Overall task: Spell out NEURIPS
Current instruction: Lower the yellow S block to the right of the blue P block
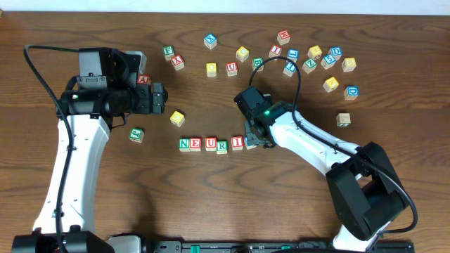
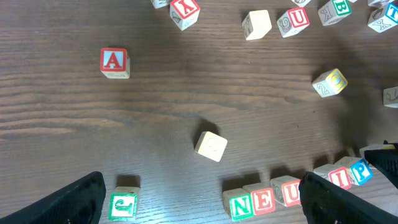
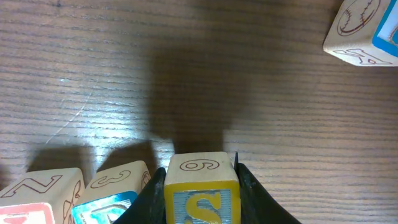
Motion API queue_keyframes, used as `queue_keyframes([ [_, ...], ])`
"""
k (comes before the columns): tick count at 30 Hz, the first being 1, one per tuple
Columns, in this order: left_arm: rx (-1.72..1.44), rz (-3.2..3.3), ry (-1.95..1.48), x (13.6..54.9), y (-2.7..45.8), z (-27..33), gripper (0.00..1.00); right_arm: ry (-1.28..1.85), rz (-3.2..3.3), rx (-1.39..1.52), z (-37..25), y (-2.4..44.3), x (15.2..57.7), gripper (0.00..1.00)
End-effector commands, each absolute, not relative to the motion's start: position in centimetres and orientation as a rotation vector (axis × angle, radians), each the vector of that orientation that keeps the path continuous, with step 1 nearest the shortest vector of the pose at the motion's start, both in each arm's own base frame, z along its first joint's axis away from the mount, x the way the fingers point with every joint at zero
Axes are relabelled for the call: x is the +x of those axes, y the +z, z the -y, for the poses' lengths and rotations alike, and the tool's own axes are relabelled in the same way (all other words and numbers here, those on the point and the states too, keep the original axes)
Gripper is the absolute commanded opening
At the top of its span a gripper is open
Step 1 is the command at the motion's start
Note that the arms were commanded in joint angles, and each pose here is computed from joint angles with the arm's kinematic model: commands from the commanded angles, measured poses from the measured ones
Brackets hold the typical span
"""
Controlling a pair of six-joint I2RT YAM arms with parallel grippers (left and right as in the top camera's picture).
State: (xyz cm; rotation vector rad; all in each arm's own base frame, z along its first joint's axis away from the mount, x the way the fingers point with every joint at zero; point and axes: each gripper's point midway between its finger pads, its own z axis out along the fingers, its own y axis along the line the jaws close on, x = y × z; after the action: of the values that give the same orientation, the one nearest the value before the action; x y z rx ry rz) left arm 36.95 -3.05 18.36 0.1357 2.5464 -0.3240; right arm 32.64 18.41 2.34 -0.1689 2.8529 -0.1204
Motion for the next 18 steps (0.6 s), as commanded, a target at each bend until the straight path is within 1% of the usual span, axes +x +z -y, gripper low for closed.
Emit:
queue_keyframes([
  [1,0.167,-2.52,-0.329,37.35,19.23,3.19,0.98,-0.147,-2.851,-0.144,-18.11,1.98,32.51,0.14],
  [18,0.167,-2.519,-0.329,37.36,19.23,3.19,0.98,-0.141,-2.843,-0.157,-18.05,1.48,32.51,0.15],
])
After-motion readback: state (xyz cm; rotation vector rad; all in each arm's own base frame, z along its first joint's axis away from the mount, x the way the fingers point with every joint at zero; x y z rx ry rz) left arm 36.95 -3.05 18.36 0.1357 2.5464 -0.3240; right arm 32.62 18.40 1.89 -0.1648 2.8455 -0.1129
